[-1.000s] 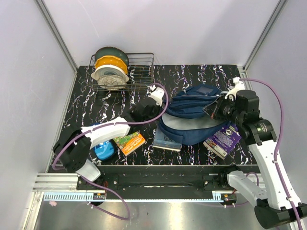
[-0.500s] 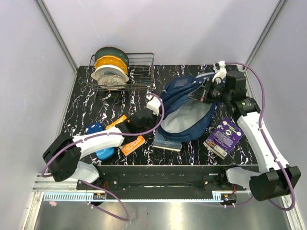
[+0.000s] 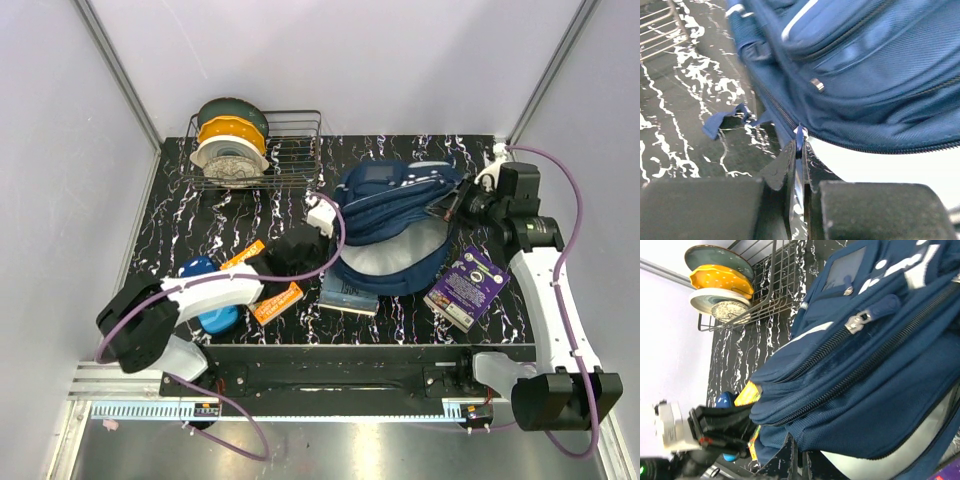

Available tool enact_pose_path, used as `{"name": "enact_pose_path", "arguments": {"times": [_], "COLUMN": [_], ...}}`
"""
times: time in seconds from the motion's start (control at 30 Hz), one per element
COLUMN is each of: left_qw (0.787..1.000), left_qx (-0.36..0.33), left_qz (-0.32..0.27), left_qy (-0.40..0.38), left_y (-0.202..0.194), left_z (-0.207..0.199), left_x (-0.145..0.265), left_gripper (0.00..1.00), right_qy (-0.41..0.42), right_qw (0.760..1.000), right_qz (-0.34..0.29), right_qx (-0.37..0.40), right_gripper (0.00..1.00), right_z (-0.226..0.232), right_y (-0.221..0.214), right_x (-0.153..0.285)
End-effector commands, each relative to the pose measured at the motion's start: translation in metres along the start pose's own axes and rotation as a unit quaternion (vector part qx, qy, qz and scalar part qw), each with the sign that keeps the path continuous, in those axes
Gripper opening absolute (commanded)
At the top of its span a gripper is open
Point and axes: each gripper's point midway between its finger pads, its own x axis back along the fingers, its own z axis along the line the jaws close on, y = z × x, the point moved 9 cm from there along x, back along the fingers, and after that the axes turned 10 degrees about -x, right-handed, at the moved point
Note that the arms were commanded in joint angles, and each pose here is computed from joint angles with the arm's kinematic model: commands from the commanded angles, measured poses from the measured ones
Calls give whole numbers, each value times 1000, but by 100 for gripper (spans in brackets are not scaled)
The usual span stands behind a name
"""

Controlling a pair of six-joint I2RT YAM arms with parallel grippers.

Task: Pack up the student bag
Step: Unzip the student bag at the center of the board.

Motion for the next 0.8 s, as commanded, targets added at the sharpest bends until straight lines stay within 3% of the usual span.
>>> {"name": "enact_pose_path", "arguments": {"times": [0.0,0.23,0.5,0.77], "left_qw": [998,999,999,997], "left_qx": [30,14,25,19], "left_qz": [-45,-13,-37,-54], "left_qy": [13,48,9,-46], "left_y": [10,-1,4,18], "left_z": [19,32,43,38], "left_x": [-22,-42,-66,-81], "left_gripper": [0,0,0,0], "right_qy": [40,67,170,195], "right_qw": [997,997,985,979], "right_qz": [-49,-41,19,48], "right_qx": [35,22,31,33], "right_gripper": [0,0,0,0], "right_z": [14,13,42,48], "right_y": [10,15,3,-8], "right_x": [26,30,56,67]}}
